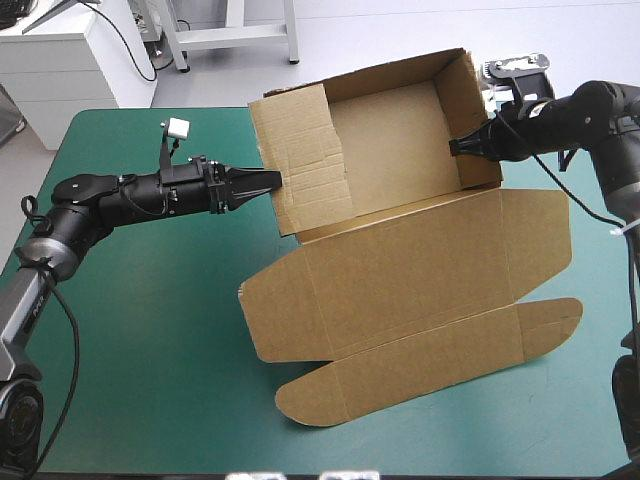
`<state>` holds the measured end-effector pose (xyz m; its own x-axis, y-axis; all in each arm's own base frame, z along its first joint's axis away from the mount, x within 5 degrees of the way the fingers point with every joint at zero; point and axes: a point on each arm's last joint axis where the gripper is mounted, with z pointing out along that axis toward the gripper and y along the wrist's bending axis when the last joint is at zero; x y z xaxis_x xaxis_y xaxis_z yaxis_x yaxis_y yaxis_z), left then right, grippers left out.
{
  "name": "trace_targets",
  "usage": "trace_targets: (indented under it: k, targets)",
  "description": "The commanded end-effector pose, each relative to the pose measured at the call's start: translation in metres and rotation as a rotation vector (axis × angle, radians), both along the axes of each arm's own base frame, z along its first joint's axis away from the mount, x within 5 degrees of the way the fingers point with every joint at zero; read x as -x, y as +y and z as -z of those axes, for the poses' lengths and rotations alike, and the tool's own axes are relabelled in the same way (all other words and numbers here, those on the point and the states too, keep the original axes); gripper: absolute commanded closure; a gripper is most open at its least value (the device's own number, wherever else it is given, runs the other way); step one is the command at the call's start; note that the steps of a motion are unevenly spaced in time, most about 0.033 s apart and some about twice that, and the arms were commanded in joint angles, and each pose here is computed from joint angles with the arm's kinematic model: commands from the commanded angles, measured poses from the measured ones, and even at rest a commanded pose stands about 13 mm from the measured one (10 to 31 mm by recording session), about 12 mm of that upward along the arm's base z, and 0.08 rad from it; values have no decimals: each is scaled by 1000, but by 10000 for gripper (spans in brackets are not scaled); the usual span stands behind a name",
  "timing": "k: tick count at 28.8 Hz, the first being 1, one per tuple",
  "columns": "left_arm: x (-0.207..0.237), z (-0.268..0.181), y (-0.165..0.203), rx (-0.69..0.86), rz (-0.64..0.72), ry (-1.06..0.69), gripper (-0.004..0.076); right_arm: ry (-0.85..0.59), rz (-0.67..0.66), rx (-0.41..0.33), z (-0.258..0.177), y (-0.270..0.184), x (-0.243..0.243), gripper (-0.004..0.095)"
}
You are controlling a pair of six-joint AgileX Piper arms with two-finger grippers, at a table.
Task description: Fold the box
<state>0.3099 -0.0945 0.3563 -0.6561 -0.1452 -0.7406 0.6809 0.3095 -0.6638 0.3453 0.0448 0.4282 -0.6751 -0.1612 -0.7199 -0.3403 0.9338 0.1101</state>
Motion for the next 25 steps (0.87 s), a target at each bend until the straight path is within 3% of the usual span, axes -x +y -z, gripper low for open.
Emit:
trace_targets:
  k: [1,6,12,25]
  targets:
    - [18,-31,-5,105,93,-80,265,-131,5,-72,-29,5,12,923]
    - [15,-33,-4,93,72,-78,256,-158,-5,-70,-30,18,12,923]
    - [10,-52,-2,-42,19,-78,256,-179,6,-55,-31,30,12,923]
    - [2,-100,-32,-416,-303,-83,258,-196,40,-99,-34,32,11,923]
